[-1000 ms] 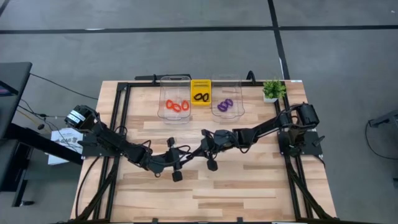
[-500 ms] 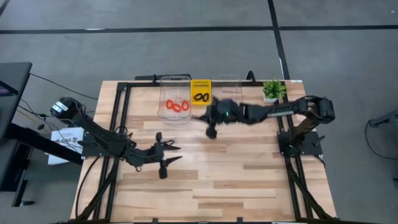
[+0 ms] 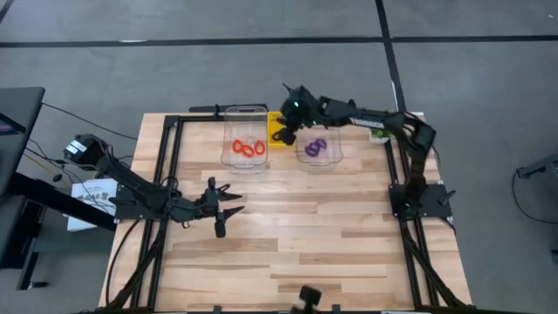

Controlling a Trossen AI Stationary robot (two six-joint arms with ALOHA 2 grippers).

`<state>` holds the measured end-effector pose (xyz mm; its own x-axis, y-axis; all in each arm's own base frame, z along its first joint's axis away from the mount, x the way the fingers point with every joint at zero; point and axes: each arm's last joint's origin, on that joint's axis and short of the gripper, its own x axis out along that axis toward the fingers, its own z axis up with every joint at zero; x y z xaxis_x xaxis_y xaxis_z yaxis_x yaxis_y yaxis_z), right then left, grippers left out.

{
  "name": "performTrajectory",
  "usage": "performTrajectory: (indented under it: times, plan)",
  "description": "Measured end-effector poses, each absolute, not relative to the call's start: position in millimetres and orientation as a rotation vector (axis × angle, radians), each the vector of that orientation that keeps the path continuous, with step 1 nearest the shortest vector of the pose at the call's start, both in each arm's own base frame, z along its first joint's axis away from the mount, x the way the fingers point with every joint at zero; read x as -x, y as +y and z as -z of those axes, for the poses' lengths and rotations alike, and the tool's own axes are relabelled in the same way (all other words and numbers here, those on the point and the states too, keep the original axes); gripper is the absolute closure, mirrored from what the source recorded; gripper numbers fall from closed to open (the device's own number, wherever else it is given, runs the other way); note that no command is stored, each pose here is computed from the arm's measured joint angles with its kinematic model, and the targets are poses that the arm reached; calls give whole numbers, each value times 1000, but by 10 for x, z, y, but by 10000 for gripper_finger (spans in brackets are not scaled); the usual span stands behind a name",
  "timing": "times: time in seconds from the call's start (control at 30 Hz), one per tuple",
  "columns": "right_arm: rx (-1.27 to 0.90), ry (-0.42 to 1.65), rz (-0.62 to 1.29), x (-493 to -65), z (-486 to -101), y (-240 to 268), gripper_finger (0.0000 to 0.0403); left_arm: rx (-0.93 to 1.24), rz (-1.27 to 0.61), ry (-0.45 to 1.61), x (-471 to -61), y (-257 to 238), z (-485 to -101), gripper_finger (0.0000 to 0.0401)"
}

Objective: Sort spring keychains
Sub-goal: Put the black spring keychain into the yellow bin

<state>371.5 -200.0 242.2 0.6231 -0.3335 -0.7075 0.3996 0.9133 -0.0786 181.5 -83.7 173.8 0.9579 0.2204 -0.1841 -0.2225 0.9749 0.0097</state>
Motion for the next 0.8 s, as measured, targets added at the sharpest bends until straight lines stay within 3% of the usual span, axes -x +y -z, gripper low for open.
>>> performTrajectory:
  times: [0.17, 0.43, 0.8]
  plan:
    - [-152, 923, 463, -3747, -2160, -2327, 398, 14, -228, 197, -1826, -767, -1706, 237]
    - [-158, 934, 453, -3840, -2011, -2325, 392, 28, -196, 199, -1834, -767, -1705, 237]
    - [-165, 931, 444, -3888, -2012, -2245, 316, 52, -189, 197, -1835, -770, -1706, 237]
